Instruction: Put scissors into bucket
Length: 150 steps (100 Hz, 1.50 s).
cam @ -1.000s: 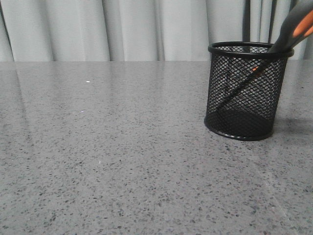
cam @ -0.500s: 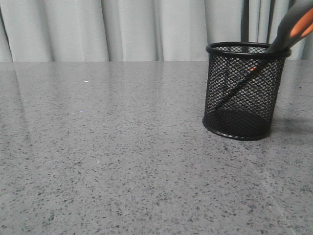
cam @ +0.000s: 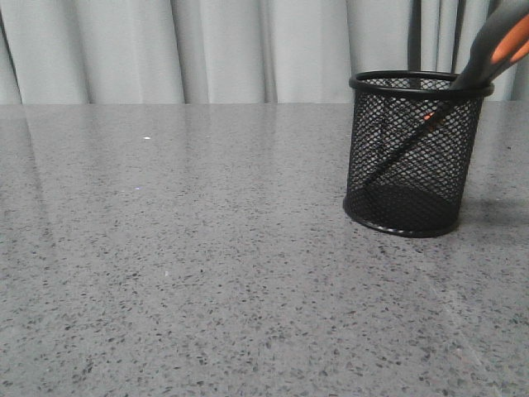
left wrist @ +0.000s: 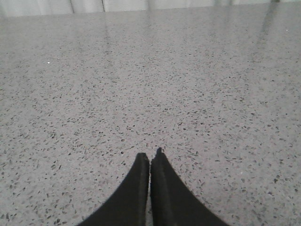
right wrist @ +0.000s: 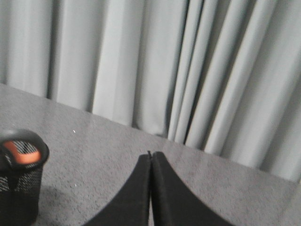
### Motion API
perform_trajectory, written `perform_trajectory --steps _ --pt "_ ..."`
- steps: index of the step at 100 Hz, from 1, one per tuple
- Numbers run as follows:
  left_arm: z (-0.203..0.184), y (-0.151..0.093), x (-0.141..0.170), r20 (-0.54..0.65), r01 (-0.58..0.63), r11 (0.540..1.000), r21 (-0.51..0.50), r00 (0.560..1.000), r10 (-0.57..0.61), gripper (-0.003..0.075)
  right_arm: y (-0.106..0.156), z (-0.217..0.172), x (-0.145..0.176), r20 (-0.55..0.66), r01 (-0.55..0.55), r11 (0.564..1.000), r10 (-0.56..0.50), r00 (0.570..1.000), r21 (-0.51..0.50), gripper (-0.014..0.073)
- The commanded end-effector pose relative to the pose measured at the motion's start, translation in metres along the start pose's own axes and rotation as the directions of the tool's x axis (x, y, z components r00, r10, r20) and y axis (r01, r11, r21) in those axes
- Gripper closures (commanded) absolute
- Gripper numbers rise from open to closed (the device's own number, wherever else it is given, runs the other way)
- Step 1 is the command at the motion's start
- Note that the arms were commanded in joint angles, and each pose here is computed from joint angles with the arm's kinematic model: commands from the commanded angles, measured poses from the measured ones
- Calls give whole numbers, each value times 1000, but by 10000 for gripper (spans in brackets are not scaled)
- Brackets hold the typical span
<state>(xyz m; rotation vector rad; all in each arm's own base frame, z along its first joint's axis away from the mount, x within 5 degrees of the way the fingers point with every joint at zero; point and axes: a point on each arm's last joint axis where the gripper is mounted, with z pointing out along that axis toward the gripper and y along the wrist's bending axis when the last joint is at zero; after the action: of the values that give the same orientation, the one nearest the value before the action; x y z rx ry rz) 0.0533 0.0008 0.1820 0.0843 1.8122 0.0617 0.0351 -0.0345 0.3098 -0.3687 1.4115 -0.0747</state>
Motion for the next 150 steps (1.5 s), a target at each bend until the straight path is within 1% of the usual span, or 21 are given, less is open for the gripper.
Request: perform_trajectory --steps 1,13,19,23,27,30,37,47,52,57,61,66,70,81,90,103,108,112,135,150 --pt "3 -2 9 33 7 1000 9 999 -7 740 -2 -1 -13 82 51 999 -52 995 11 645" --pt "3 -2 9 33 7 1000 9 999 -7 740 2 0 -16 130 59 998 -56 990 -24 645" --pt "3 -2 9 33 7 1000 9 999 -7 740 10 1 -17 178 71 995 -56 982 -77 645" --pt "3 -2 9 33 7 1000 9 999 -7 740 16 3 -17 189 56 990 -31 981 -127 645" --pt "3 -2 9 33 7 1000 9 999 -7 740 24 6 -14 168 5 982 27 985 -191 645" --pt "3 -2 9 33 7 1000 9 999 -7 740 30 8 -13 154 -15 974 51 987 -226 645" --pt "3 -2 9 33 7 1000 9 999 -7 740 41 14 -8 122 6 963 27 992 -268 645" --pt "3 -2 9 33 7 1000 9 999 -7 740 52 22 -1 64 36 958 -19 998 -284 645" --pt "3 -2 9 33 7 1000 9 999 -7 740 56 26 3 34 40 961 -32 999 -273 645" --pt "3 -2 9 33 7 1000 9 999 -7 740 60 30 9 0 19 965 -20 1000 -263 645" --pt "3 -2 9 33 7 1000 9 999 -7 740 63 34 14 -25 -15 967 9 1000 -254 645" --pt "3 -2 9 33 7 1000 9 999 -7 740 64 39 22 -43 -72 976 65 997 -207 645" --pt "3 -2 9 33 7 1000 9 999 -7 740 63 41 26 -31 -122 978 118 992 -167 645" --pt "3 -2 9 33 7 1000 9 999 -7 740 62 41 43 24 -122 990 124 992 -66 645" --pt "3 -2 9 33 7 1000 9 999 -7 740 64 38 60 -13 -120 992 120 993 -25 645" --pt "3 -2 9 33 7 1000 9 999 -7 740 70 32 88 -99 -178 984 176 979 -5 645" --pt "3 -2 9 33 7 1000 9 999 -7 740 72 29 94 -110 -195 981 193 975 -3 645" --pt "3 -2 9 33 7 1000 9 999 -7 740 73 27 98 -151 -198 980 195 969 -9 645" --pt "3 -2 9 33 7 1000 9 999 -7 740 76 19 107 -243 -201 979 190 951 -23 645" --pt "3 -2 9 33 7 1000 9 999 -7 740 78 16 111 -282 -200 979 184 942 -30 645"
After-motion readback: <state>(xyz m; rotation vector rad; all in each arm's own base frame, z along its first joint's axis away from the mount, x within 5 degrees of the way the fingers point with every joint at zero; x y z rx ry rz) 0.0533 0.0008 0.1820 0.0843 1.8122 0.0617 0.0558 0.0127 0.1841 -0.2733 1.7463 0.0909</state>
